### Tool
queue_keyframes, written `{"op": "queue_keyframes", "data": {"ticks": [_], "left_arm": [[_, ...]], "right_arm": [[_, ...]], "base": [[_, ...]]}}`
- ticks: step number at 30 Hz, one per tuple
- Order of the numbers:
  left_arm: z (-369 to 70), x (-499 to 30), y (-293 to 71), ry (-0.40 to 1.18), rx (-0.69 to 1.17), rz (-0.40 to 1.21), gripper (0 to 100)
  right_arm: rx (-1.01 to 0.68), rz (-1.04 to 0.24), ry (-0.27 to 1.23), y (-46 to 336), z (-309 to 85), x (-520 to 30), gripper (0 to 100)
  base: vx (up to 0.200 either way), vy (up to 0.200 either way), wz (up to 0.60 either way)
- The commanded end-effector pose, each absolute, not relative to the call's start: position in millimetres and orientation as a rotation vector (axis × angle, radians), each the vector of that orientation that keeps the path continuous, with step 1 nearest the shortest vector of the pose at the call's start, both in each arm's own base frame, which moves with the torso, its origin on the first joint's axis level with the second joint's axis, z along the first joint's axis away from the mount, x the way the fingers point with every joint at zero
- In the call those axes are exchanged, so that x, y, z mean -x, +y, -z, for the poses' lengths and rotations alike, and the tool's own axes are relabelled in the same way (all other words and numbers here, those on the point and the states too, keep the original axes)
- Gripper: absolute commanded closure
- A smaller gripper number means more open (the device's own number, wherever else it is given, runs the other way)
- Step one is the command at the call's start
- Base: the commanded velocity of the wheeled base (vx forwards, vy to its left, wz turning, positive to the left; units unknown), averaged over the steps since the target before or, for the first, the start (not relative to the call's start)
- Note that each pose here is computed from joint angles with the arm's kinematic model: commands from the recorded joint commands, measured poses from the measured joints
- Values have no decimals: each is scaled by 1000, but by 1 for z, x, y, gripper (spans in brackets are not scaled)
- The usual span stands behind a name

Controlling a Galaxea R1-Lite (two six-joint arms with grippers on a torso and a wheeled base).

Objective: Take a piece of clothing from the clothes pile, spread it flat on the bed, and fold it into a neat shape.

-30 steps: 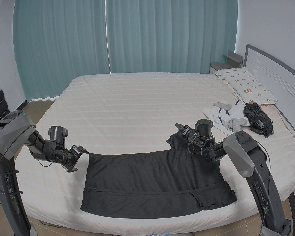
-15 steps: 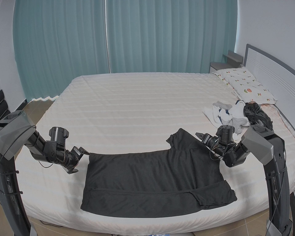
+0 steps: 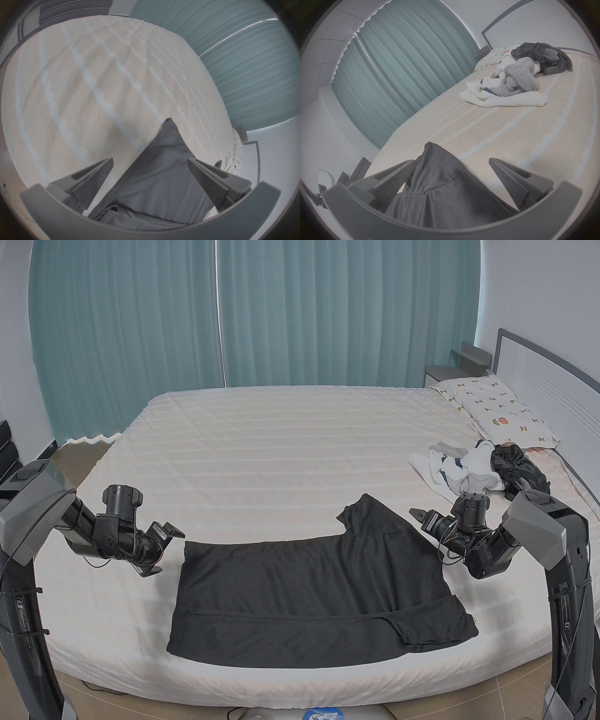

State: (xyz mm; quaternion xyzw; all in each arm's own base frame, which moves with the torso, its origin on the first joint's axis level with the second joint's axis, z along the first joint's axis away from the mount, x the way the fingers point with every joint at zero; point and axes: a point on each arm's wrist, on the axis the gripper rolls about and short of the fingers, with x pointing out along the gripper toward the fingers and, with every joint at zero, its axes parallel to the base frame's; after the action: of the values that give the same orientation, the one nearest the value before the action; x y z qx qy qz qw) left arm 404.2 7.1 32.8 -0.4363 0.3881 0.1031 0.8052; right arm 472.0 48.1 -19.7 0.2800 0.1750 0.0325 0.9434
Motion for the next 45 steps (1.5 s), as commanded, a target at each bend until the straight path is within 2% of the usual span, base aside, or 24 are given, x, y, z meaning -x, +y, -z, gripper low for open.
{"op": "queue_keyframes", "data": {"ticks": [1,6,12,17,30,45], "left_arm": [[-27,-418,7,833,935,-223,0],[-23,-415,7,857,941,-235,0],[-27,-418,5,843,932,-217,0],[-26,-426,4,833,892,-192,0],[12,-453,4,855,644,-80,0],[10,-457,-3,871,634,67,0]], "right_arm": [[-567,-71,357,49,17,-466,0],[-567,-71,357,48,20,-461,0],[-567,-78,367,47,22,-459,0],[-570,-101,381,47,24,-458,0],[-477,-245,448,45,34,-452,0],[-460,-268,452,36,36,-452,0]], "base": [[0,0,0],[0,0,0],[200,0,0],[0,0,0],[0,0,0],[0,0,0]]}}
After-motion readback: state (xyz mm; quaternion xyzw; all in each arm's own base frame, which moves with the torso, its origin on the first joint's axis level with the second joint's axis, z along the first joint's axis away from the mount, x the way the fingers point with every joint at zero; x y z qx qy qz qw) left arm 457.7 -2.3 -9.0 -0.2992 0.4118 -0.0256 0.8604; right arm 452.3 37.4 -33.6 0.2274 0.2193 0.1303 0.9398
